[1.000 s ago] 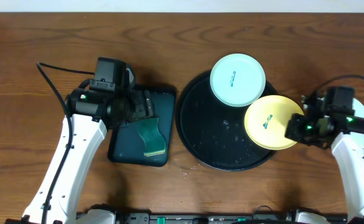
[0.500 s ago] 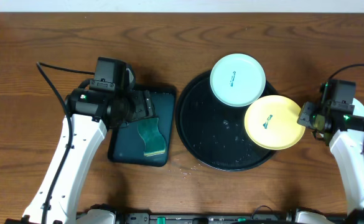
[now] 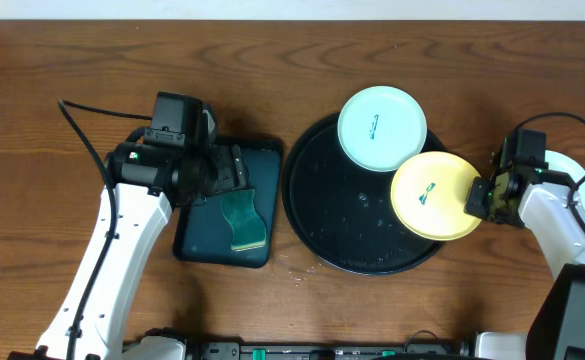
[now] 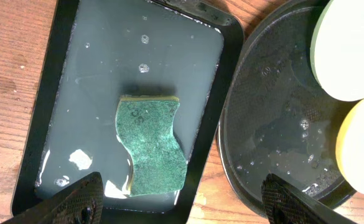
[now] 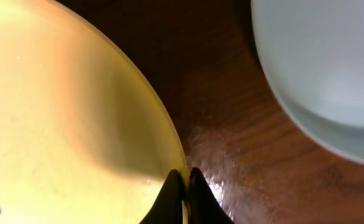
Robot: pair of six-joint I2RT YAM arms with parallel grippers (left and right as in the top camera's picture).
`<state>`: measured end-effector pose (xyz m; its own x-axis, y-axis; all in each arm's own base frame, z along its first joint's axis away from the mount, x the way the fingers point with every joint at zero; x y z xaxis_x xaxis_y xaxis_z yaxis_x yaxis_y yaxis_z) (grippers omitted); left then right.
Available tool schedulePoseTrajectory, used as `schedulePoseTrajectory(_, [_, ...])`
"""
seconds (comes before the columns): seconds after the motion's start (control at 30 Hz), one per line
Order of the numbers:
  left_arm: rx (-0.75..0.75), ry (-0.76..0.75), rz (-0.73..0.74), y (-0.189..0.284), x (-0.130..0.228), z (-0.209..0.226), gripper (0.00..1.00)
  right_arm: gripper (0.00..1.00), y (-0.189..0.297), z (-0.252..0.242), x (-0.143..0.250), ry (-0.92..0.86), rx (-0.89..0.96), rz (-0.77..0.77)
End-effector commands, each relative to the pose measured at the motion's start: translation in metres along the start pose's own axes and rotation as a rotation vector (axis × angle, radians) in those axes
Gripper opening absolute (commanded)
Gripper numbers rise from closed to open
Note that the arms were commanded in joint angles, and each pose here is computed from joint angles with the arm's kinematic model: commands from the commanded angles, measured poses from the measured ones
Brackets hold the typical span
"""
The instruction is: Clean dirty plates on tray and stack at the side
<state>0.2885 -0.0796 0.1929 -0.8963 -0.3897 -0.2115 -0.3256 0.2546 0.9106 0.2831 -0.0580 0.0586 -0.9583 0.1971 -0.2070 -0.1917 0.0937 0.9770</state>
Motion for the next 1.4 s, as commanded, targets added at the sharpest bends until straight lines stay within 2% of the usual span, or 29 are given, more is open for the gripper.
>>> schedulePoseTrajectory(0.0, [0.001,-0.008,-0.004,0.002,-0.002,0.0,0.82,0.01,0.013,-0.003,0.003,-0.022,0.004,-0.012])
schedulePoseTrajectory(0.13, [0.001,-0.008,-0.005,0.002,-0.002,0.0,0.82,0.01,0.039,0.008,0.002,-0.005,-0.067,-0.077])
schedulePoseTrajectory(0.37, [0.001,-0.008,-0.004,0.002,-0.002,0.001,0.82,0.01,0.069,0.067,0.006,0.194,-0.328,-0.154])
schedulePoseTrajectory(0.5, [0.001,-0.008,-0.004,0.002,-0.002,0.0,0.82,0.01,0.06,0.096,0.018,0.278,-0.371,-0.102])
schedulePoseTrajectory(0.73, [0.001,-0.008,-0.004,0.002,-0.002,0.001,0.82,0.01,0.027,0.129,0.036,0.32,-0.39,-0.008])
schedulePoseTrajectory(0.83, [0.001,-0.008,-0.004,0.002,-0.002,0.001,0.82,0.01,0.01,0.139,0.036,0.389,-0.392,-0.018])
schedulePoseTrajectory(0.9, [0.001,-0.008,-0.004,0.002,-0.002,0.001,0.82,0.12,0.003,0.142,0.028,0.395,-0.375,-0.053])
schedulePoseTrajectory(0.97, [0.001,-0.008,-0.004,0.002,-0.002,0.0,0.82,0.34,0.005,0.145,0.017,0.379,-0.388,-0.099])
schedulePoseTrajectory(1.0, [0.001,-0.008,-0.005,0.002,-0.002,0.0,0.82,0.4,0.009,0.146,0.012,0.373,-0.392,-0.119])
schedulePoseTrajectory(1.23, [0.001,-0.007,-0.003,0.002,-0.002,0.001,0.82,0.48,0.068,0.149,-0.028,0.374,-0.404,-0.325])
schedulePoseTrajectory(1.37, [-0.001,0.005,0.001,0.002,-0.001,0.001,0.82,0.49,0.096,0.145,-0.028,0.375,-0.417,-0.392])
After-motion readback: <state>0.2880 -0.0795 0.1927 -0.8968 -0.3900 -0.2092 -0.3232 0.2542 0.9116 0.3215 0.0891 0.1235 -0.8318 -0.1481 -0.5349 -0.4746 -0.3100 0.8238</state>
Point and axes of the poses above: each gripper's point midway between its finger pads, its own y axis back along the fingers, its own z axis along the line the jaws close on, x = y × z, the point moved 3 cm from there along y, back along the fingers, and after that the axes turned 9 degrees about y, right-handed, at the moved point
